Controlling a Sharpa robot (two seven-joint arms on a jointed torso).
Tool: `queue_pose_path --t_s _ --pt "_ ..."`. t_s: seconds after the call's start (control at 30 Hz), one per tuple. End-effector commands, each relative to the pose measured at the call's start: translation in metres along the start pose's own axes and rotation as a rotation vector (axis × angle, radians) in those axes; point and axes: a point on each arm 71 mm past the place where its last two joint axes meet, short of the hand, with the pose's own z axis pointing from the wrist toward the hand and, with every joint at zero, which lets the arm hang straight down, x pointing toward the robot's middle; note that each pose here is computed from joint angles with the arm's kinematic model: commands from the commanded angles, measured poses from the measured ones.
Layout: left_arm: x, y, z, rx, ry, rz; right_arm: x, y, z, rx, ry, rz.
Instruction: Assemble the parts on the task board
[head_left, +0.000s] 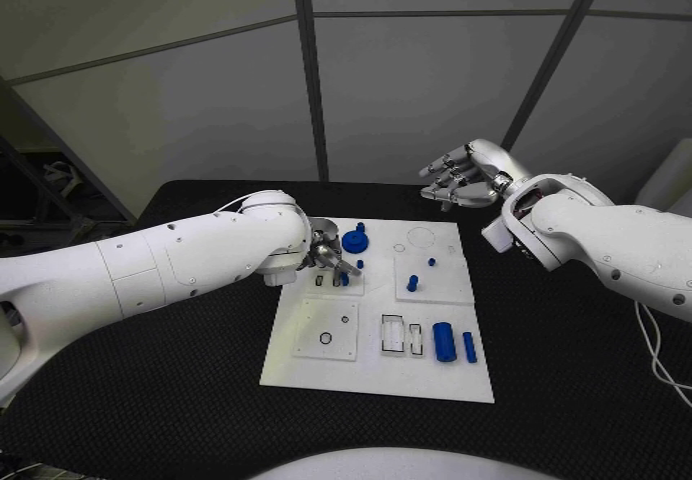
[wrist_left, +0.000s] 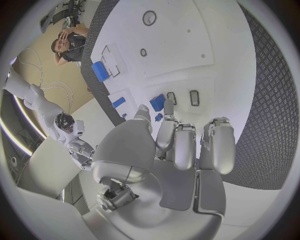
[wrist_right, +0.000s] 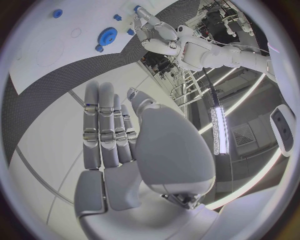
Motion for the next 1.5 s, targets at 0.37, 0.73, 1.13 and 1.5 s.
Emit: queue_pose_path --t_s 0.37,0.73,1.13,1.5 --pt "0.0007 -0.0009 -0.001 0.0 0.014 -0.012 -0.001 -0.001 0.002 0.007 0.002 0.002" --pt "0.0023 0.0 -0.0021 0.015 0.038 -0.085 -0.001 -0.003 0.003 0.014 0.006 0.001" --pt "0.0011 0.0103 -0.0088 0.023 0.024 -0.19 -0.004 -0.008 0.002 0.03 0.005 -0.002" --pt "-0.0003 0.0244 -0.0194 0.017 -0.073 -0.244 -0.007 -0.011 0.001 0.038 0.0 -0.005"
